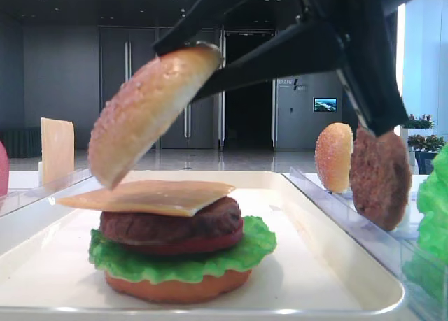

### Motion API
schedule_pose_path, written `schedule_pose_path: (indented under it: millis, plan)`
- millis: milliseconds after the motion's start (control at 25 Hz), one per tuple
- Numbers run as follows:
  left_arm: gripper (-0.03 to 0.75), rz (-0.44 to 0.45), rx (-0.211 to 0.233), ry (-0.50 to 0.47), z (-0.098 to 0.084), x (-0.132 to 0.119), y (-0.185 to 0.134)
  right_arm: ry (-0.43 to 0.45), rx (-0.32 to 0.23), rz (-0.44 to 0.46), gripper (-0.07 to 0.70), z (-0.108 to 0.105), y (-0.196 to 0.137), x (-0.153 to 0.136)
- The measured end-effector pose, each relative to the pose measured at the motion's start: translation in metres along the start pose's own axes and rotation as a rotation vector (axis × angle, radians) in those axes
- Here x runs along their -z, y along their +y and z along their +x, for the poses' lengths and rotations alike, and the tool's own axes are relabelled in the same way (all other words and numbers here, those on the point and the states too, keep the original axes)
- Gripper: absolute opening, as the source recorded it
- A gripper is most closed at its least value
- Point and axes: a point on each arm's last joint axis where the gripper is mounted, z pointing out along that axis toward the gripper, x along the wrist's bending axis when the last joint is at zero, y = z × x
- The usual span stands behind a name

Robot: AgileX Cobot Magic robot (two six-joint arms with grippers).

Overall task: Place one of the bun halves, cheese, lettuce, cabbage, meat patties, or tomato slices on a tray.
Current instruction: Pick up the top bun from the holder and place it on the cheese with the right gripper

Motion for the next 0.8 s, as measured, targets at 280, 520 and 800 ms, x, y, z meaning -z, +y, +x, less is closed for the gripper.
schedule_pose_path:
  millis: [280, 520, 800]
  plan:
    - [-0.001, 0.0, 0.0, 0.0, 0.0, 0.0, 0.0, 0.079, 0.007, 0.008, 0.215, 0.009, 0.012, -0.004]
    - [-0.001, 0.0, 0.0, 0.0, 0.0, 0.0, 0.0, 0.092, -0.015, 0.033, 0.215, 0.003, 0.02, -0.015]
    - [-0.001, 0.0, 0.0, 0.0, 0.0, 0.0, 0.0, 0.101, -0.027, 0.049, 0.215, -0.007, 0.029, -0.024]
